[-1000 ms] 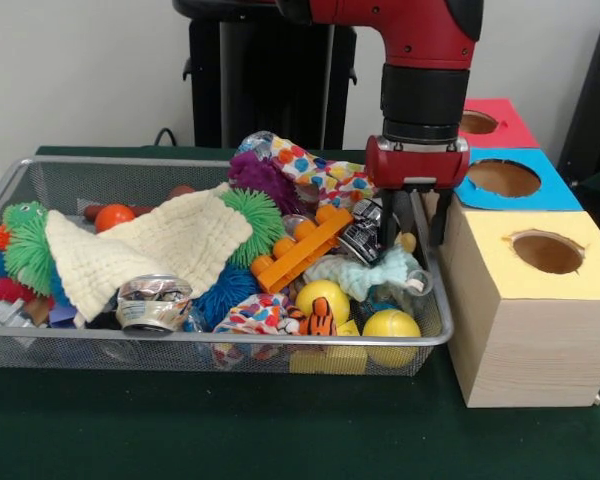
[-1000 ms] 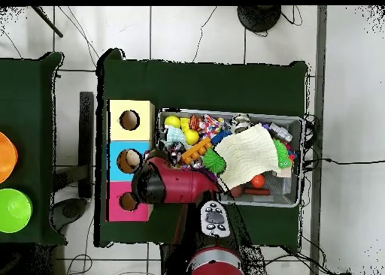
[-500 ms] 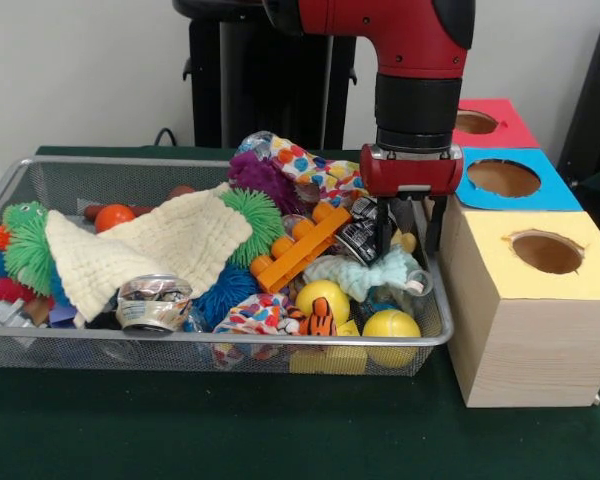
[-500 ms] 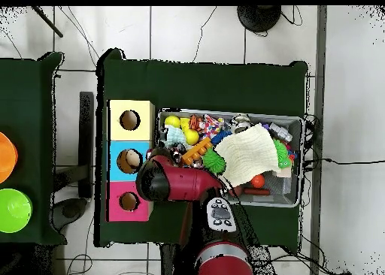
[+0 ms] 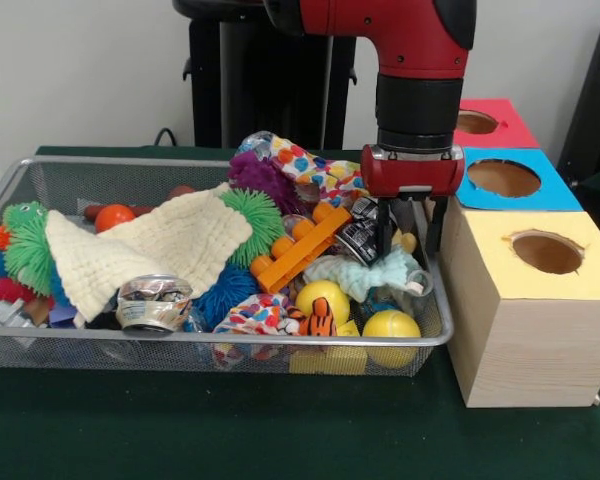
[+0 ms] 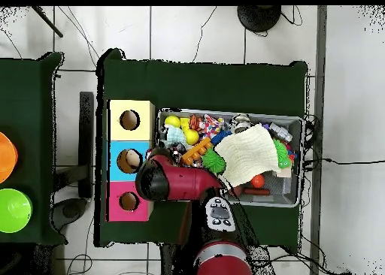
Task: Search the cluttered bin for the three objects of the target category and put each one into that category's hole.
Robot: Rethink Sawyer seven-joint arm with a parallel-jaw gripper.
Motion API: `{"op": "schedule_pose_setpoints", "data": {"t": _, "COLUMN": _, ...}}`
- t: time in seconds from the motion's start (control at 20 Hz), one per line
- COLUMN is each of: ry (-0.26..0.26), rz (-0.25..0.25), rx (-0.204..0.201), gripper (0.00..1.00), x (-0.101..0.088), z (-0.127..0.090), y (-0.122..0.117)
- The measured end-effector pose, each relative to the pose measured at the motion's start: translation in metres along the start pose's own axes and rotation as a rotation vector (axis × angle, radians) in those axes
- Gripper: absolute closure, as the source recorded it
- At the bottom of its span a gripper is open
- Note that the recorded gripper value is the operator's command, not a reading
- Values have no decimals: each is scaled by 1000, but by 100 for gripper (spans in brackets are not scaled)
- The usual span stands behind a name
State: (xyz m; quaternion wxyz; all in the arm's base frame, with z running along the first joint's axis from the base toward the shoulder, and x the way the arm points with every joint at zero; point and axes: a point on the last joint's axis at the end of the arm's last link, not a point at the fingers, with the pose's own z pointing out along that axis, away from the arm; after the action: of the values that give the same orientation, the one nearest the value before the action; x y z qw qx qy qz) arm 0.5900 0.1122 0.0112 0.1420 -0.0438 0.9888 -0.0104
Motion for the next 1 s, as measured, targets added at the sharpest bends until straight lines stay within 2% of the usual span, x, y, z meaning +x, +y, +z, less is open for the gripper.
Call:
{"op": "schedule_pose_setpoints", "data": {"t": 0.45, "ry": 29, "rz": -8, "rx": 2, "gripper": 0, "x": -5, "z": 0, "y": 0}}
{"op": "schedule_pose_setpoints", "data": {"t": 0.7, "ry": 62, "rz": -5, "rx": -4, "gripper": 0, "x": -16, "z": -2, "y": -3}}
{"op": "schedule_pose_setpoints", "data": {"t": 1.0, "ry": 36, "rz": 15, "rx": 5, "gripper": 0, "x": -38, "z": -11, "y": -19}}
